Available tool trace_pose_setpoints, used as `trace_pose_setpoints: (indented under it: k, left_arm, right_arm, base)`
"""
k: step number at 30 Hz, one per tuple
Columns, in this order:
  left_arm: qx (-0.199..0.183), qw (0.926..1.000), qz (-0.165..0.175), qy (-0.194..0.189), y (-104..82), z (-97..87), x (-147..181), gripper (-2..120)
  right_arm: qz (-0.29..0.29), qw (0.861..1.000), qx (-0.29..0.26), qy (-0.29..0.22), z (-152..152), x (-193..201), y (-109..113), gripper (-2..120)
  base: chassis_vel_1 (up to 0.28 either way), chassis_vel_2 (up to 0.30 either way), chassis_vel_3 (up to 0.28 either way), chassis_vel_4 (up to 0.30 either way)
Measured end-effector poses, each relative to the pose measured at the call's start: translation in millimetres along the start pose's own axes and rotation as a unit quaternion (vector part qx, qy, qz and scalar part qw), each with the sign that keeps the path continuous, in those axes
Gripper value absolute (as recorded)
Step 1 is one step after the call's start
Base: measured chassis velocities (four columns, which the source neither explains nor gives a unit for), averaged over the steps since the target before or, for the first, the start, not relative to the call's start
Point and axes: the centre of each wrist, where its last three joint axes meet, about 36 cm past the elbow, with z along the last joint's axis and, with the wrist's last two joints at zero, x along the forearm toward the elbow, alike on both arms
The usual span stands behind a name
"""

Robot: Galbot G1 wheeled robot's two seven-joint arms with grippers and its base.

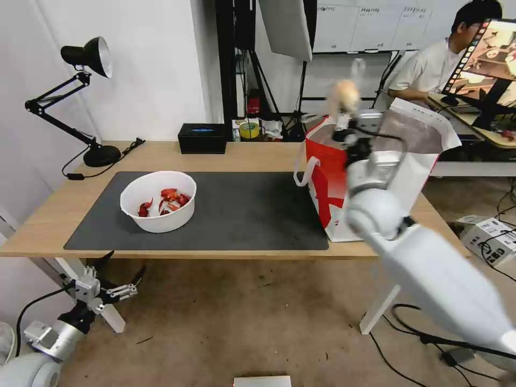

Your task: Pick up the trash from the table and place it into the takeout bag.

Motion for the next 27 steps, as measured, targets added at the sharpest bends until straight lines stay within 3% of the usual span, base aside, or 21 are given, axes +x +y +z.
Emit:
trace_pose_setpoints:
  k: [8, 13, 14, 18, 21, 23, 27]
  left_arm:
    - [0.004, 1.0000, 0.004, -0.005, -6.9, -2.0, -4.9, 100]
    - [0.002, 1.0000, 0.002, -0.004, -5.4, -2.4, -3.2, 100]
    - [0.002, 1.0000, 0.002, -0.003, -4.8, -2.3, -2.6, 100]
    - [0.001, 1.0000, 0.002, -0.002, -3.6, -2.3, -2.6, 100]
    - [0.000, 1.0000, 0.005, -0.003, -1.1, -1.8, -6.8, 100]
    - [0.000, 1.0000, 0.005, -0.003, -0.8, -1.5, -7.7, 100]
    - [0.001, 1.0000, 0.007, -0.001, 0.5, 1.8, -12.0, 100]
  right_arm:
    - [0.010, 0.999, 0.020, 0.043, -6.9, 5.2, -11.2, 8]
    - [0.020, 0.998, 0.029, 0.054, -5.0, 5.6, -15.7, 25]
    - [0.023, 0.998, 0.029, 0.056, -4.8, 4.7, -17.3, 34]
    - [0.024, 0.998, 0.028, 0.057, -5.4, 3.5, -18.0, 42]
    - [0.024, 0.998, 0.025, 0.060, -6.1, 1.8, -17.0, 61]
    - [0.023, 0.998, 0.025, 0.061, -5.8, 1.7, -16.8, 62]
    - [0.024, 0.997, 0.025, 0.065, -3.5, -0.5, -16.6, 80]
  base:
    - [0.000, 0.000, 0.000, 0.000]
    - [0.000, 0.000, 0.000, 0.000]
    - [0.000, 0.000, 0.000, 0.000]
    - [0.000, 0.000, 0.000, 0.000]
    - [0.000, 0.000, 0.000, 0.000]
    - [0.000, 0.000, 0.000, 0.000]
    - [0.000, 0.000, 0.000, 0.000]
